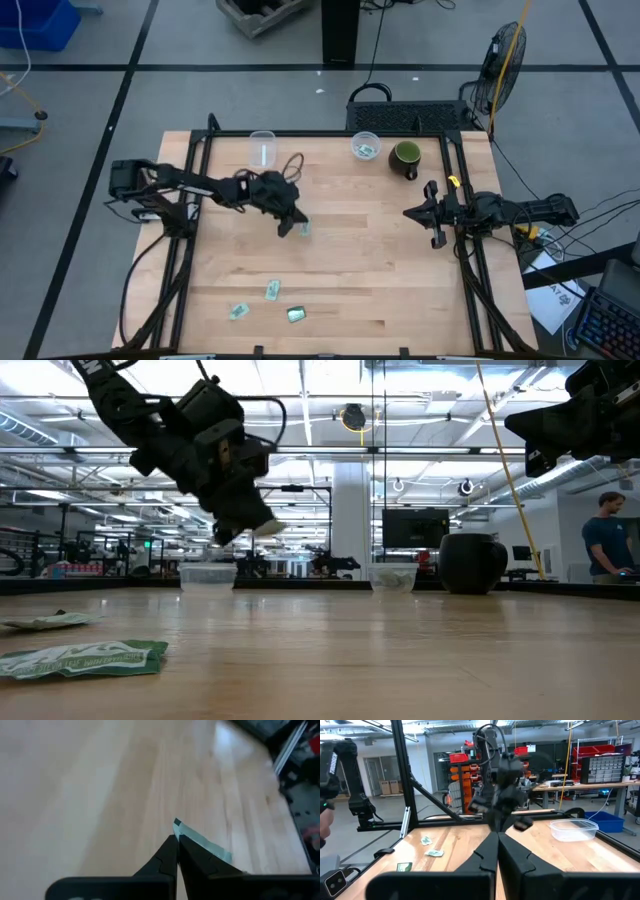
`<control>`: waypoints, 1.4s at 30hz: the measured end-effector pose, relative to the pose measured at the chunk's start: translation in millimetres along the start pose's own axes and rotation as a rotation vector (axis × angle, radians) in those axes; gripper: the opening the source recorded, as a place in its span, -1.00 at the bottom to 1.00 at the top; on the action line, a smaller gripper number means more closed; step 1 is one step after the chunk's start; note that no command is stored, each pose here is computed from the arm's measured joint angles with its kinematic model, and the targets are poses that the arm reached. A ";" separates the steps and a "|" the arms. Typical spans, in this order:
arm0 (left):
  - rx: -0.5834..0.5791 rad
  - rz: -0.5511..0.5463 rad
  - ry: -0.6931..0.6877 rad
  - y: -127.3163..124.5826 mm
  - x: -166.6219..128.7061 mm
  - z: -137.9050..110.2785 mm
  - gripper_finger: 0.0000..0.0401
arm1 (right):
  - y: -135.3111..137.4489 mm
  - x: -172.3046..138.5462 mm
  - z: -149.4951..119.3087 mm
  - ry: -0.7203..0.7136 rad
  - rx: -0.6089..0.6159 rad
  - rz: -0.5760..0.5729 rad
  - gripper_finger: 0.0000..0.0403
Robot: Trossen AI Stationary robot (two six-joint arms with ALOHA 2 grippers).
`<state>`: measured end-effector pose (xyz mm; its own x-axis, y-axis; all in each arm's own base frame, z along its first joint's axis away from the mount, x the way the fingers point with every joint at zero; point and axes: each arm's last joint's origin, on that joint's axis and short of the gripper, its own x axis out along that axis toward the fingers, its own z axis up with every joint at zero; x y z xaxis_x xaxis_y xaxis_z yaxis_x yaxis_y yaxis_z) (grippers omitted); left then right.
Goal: Pick and place items into bin
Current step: Put the green stevia packet into the left transparent bin
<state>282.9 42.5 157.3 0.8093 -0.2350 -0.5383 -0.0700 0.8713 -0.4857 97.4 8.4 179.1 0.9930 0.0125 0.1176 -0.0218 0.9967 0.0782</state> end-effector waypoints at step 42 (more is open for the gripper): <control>0.192 1.003 -0.432 28.4 -176.0 42.0 -0.91 | 0.0 0.0 0.1 -0.001 0.000 0.000 -0.98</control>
<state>162.9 126.8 267.2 0.5745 0.7517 -0.3239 -0.7459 0.6438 0.1710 97.4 8.4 179.2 0.9929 0.0129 0.1181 -0.0223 0.9967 0.0783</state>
